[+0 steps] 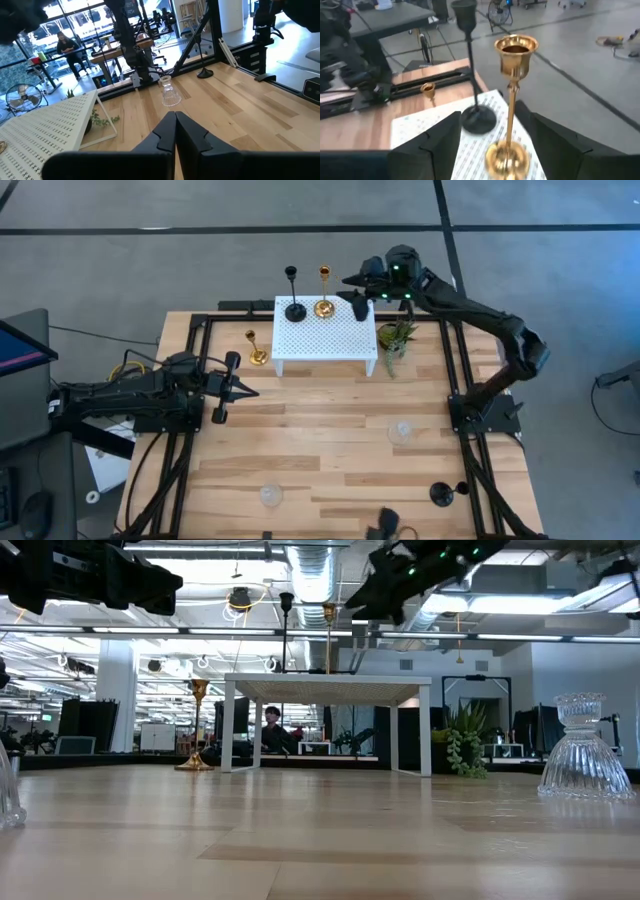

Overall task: Pick & Place candle stick holders
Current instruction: Put the top transparent candle holder on the shelf

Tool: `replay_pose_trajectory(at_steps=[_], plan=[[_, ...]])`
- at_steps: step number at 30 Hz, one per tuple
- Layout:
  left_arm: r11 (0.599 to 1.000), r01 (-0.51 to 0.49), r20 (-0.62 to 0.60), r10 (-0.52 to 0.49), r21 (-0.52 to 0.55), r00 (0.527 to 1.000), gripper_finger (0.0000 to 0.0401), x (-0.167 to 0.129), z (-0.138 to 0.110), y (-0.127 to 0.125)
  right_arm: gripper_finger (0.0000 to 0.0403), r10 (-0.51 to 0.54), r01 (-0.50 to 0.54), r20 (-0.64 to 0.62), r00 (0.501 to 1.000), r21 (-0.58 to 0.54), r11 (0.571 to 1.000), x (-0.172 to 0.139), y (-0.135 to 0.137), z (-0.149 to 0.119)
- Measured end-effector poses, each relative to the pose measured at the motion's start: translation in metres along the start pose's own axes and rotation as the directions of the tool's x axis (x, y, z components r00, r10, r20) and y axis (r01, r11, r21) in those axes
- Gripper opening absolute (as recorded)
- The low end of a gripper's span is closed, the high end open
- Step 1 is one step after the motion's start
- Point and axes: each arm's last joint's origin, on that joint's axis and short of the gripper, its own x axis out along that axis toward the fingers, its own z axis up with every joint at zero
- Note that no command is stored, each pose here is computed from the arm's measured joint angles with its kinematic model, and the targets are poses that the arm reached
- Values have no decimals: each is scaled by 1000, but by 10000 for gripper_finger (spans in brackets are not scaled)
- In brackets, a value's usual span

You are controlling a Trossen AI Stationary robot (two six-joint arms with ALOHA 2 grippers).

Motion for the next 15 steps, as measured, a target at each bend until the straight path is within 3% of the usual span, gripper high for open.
replay_pose_trajectory(at_steps=[9,15], plan=[[1000,0,0,0,0,1000,5,0,0,0,144,70,-80,-230,971,-32,996,-64,38,-5],[1000,0,0,0,0,1000,9,0,0,0,68,137,-158,-253,958,-62,986,-90,67,-30]])
